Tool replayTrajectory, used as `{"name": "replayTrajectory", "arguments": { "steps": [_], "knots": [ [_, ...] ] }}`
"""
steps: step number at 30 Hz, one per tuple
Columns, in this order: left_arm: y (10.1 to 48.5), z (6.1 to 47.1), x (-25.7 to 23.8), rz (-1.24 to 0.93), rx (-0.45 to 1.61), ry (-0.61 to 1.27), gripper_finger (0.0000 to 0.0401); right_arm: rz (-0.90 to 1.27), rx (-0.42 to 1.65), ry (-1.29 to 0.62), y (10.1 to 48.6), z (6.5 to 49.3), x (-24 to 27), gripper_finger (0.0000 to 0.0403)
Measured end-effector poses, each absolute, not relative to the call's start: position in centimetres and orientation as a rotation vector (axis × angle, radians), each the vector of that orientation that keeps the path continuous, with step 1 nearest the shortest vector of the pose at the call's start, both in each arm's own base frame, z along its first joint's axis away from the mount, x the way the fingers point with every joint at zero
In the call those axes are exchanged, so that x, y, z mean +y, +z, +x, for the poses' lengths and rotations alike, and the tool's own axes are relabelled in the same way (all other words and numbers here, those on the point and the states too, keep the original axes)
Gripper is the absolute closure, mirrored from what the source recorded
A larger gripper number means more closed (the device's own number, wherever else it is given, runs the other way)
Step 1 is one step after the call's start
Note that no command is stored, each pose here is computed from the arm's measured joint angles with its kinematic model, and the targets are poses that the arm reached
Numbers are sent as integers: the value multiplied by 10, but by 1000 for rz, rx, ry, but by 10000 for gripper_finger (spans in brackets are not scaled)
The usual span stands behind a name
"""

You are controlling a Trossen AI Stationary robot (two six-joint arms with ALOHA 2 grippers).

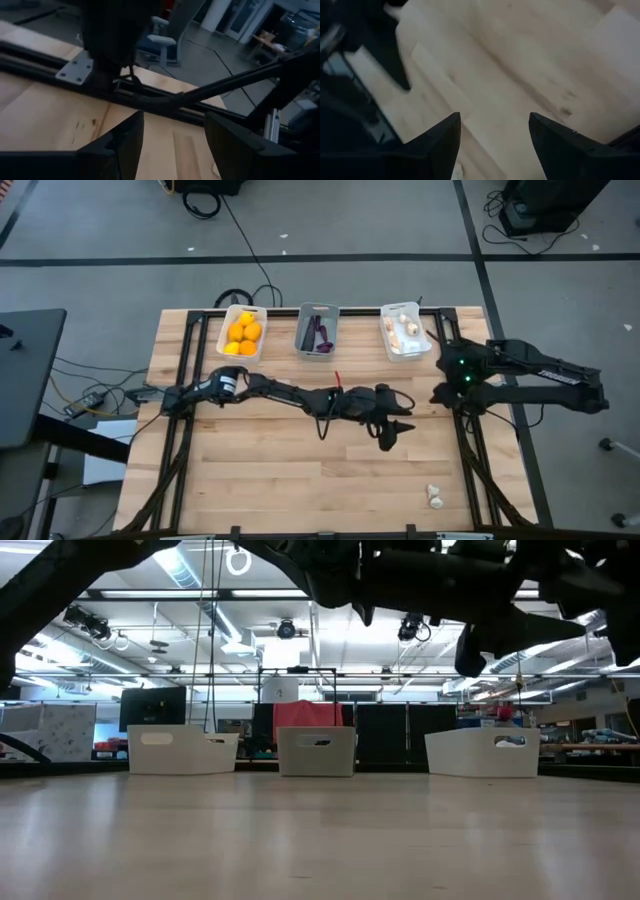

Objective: Sort produce into baskets
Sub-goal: Put the garlic into the right white bin

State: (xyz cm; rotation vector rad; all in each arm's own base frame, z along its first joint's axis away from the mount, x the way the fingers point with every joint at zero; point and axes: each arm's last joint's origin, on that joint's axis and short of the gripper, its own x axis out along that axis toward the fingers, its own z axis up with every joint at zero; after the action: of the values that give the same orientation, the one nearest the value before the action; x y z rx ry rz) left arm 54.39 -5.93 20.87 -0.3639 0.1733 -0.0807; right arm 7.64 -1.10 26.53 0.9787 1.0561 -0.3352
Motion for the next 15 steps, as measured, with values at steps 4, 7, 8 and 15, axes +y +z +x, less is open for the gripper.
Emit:
{"name": "replayTrajectory", "arguments": {
  "steps": [4, 7, 8, 15],
  "knots": [
    [216, 541, -61, -409, 178, -79, 188, 926, 1098, -255, 265, 77, -4, 165],
    [229, 535, -61, -387, 221, -73, 188, 877, 1103, -210, 263, 81, 0, 167],
    [233, 532, -58, -364, 267, -58, 188, 860, 1091, -198, 262, 83, 1, 167],
    [271, 493, -28, -262, 540, 138, 188, 843, 820, -58, 257, 118, 11, 167]
  ]
}}
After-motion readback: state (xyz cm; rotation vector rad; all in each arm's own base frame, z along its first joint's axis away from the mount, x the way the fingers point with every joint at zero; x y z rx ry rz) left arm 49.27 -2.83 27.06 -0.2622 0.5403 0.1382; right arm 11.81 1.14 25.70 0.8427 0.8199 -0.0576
